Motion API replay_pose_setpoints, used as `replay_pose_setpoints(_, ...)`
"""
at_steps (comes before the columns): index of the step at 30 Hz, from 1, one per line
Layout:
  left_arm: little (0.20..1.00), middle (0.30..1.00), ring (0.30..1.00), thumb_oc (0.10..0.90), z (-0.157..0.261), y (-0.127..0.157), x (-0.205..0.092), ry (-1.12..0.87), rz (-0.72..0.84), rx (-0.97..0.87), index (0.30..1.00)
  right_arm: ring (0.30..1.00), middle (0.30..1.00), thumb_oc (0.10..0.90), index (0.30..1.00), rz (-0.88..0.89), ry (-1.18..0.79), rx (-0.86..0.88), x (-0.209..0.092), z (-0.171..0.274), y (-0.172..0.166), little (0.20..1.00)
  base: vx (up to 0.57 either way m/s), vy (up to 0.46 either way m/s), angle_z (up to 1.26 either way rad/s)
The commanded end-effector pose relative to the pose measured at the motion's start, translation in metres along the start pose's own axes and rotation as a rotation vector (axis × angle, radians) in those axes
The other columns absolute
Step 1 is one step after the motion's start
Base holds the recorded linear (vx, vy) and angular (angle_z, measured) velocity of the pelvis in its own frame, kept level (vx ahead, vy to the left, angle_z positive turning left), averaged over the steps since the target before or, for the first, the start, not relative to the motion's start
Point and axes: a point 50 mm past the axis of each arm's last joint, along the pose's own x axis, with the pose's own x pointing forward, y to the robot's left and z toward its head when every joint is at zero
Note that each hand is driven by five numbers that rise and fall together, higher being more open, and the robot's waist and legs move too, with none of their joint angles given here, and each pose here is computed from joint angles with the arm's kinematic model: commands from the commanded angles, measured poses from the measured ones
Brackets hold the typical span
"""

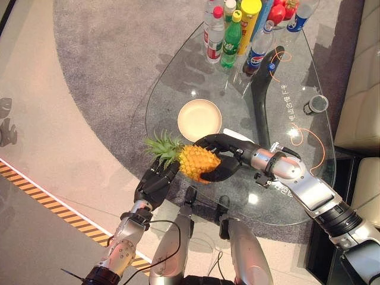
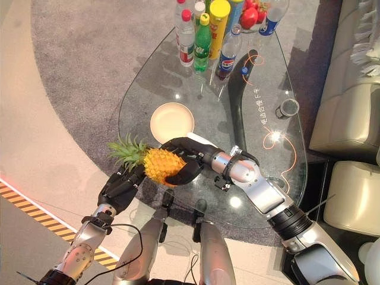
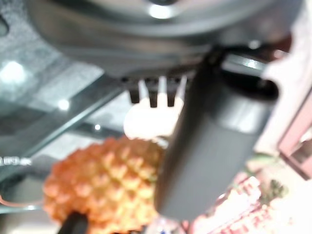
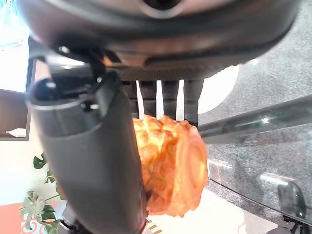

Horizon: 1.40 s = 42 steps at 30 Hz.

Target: Pick up the fruit to the plate

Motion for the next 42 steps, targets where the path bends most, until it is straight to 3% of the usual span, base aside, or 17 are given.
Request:
replay_pose_setpoints(1, 0.900, 0.900, 0.900, 0.800, 0.035, -0.084, 0.027, -0.201, -0.378, -0.107, 0.900, 0.300, 0.300, 0.100, 0.300, 0.674, -0.548, -0.035, -0.005, 0.100, 0.100, 0.200, 0.03, -0.007, 0.01)
replay_pose_setpoints(5, 0.900, 0.900, 0.900, 0.800, 0.038, -0.088, 0.025, -0.265, -0.478, -0.220, 0.900, 0.300, 0.300, 0.100, 0.300, 0.743, -0.541, 0.004, -0.003, 0.099, 0.107, 0.200, 0.01, -0.004, 0.00)
replay_pose_setpoints(15, 0.900, 0.900, 0.900, 0.800, 0.042, -0.110, 0.021, -0.377, -0.720, -0.306, 0.900, 0.300, 0.300, 0.100, 0.300, 0.830, -0.541, 0.147, 0.007, 0.103, 0.123, 0.200, 0.00, 0.000, 0.00)
replay_pose_setpoints(21, 0.900, 0.900, 0.900, 0.800, 0.042, -0.111, 0.023, -0.412, -0.700, -0.350, 0.900, 0.300, 0.300, 0.100, 0.300, 0.853, -0.510, 0.129, 0.009, 0.098, 0.131, 0.200, 0.00, 0.000, 0.00)
replay_pose_setpoints(27, 0.900, 0.900, 0.900, 0.800, 0.038, -0.109, 0.027, -0.361, -0.623, -0.264, 0.900, 0.300, 0.300, 0.100, 0.300, 0.851, -0.496, 0.105, 0.010, 0.096, 0.128, 0.200, 0.00, 0.000, 0.00)
replay_pose_setpoints(28, 0.842, 0.851, 0.851, 0.742, 0.037, -0.108, 0.027, -0.342, -0.615, -0.250, 0.851, 0.300, 0.300, 0.100, 0.300, 0.846, -0.497, 0.105, 0.010, 0.096, 0.128, 0.200, 0.00, 0.000, 0.00)
replay_pose_setpoints(29, 0.485, 0.545, 0.545, 0.385, 0.036, -0.107, 0.027, -0.333, -0.611, -0.235, 0.545, 0.300, 0.300, 0.100, 0.300, 0.839, -0.497, 0.107, 0.010, 0.095, 0.127, 0.200, 0.00, 0.000, 0.00)
replay_pose_setpoints(30, 0.249, 0.342, 0.342, 0.149, 0.036, -0.106, 0.027, -0.328, -0.616, -0.234, 0.342, 0.300, 0.300, 0.100, 0.300, 0.834, -0.496, 0.109, 0.010, 0.095, 0.126, 0.200, 0.00, 0.000, 0.00)
replay_pose_setpoints(31, 0.200, 0.300, 0.300, 0.100, 0.035, -0.106, 0.027, -0.323, -0.627, -0.237, 0.300, 0.300, 0.300, 0.100, 0.300, 0.830, -0.494, 0.107, 0.010, 0.095, 0.125, 0.200, 0.00, 0.000, 0.00)
replay_pose_setpoints(42, 0.200, 0.300, 0.300, 0.100, 0.040, -0.099, 0.026, -0.392, -0.601, -0.262, 0.300, 0.300, 0.300, 0.100, 0.300, 0.787, -0.470, 0.103, 0.011, 0.089, 0.123, 0.200, 0.00, 0.000, 0.00)
